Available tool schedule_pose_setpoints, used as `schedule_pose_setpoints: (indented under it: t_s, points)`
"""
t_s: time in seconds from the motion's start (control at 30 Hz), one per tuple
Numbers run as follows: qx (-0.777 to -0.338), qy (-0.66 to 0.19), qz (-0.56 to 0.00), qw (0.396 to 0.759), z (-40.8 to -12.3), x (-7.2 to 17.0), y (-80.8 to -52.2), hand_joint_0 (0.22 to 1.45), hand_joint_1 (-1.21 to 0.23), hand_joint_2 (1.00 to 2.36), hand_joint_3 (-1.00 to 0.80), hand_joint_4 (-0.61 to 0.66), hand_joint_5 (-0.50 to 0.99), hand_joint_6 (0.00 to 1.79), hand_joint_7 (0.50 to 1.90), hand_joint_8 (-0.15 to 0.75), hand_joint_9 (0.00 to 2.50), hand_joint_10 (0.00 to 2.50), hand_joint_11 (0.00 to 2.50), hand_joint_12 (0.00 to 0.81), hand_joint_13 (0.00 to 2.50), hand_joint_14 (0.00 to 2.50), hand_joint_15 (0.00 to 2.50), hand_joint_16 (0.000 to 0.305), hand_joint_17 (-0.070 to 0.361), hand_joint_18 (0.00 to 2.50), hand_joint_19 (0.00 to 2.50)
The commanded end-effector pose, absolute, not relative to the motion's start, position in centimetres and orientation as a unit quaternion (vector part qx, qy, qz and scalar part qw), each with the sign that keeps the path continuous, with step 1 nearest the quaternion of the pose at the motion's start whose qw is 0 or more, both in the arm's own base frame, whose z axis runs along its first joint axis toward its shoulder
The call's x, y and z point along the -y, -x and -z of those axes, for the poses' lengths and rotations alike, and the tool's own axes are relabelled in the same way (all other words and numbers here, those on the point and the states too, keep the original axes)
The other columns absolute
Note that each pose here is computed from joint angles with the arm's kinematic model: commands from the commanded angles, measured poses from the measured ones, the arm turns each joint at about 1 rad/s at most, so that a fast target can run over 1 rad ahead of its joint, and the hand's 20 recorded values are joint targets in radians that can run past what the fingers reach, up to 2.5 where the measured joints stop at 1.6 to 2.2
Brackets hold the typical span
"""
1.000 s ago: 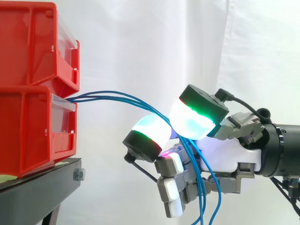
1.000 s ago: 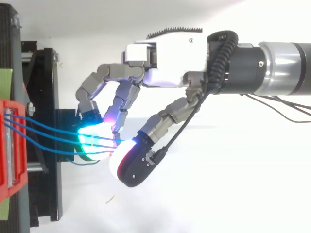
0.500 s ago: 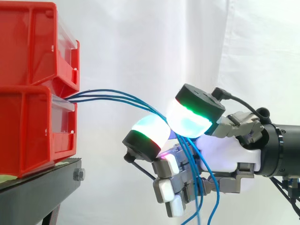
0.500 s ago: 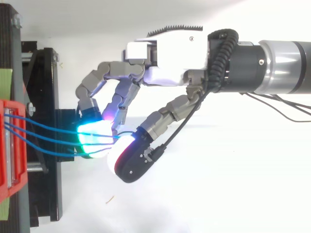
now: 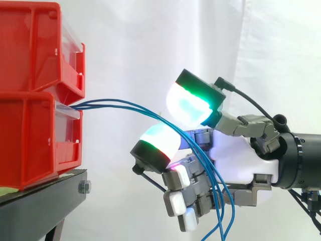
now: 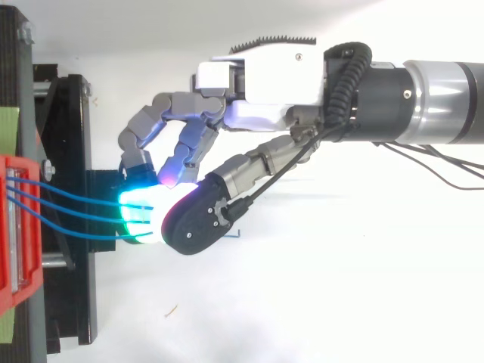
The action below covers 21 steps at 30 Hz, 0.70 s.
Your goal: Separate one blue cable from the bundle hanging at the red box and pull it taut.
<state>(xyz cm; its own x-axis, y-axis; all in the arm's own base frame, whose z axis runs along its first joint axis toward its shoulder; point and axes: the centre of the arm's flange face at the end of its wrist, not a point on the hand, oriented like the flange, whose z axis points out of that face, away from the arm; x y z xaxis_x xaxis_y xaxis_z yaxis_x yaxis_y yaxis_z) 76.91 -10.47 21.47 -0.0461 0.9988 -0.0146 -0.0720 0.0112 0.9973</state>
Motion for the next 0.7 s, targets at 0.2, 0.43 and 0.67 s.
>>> schedule_pose_setpoints:
  t_s: [0.2,0.43,0.67]
  points:
    - [-0.498,-0.466,-0.526,0.509,-21.41,10.38,-76.89,0.64,-0.83,1.02,-0.22,0.11,-0.19,0.92,1.06,0.391,0.93,0.02,0.76,0.411,0.96,0.02,0.47,0.047,0.106,0.99,0.53]
    - [-0.498,-0.466,-0.525,0.51,-21.41,10.5,-76.87,0.73,-0.92,1.01,-0.35,0.12,-0.19,0.93,1.02,0.39,0.94,0.02,0.79,0.401,0.97,0.02,0.46,0.046,0.103,1.0,0.51]
    - [-0.499,-0.466,-0.525,0.508,-21.38,10.39,-76.86,0.78,-0.93,1.0,-0.5,0.13,-0.19,0.93,1.02,0.389,0.96,0.02,0.79,0.395,0.99,0.02,0.47,0.045,0.102,1.01,0.5]
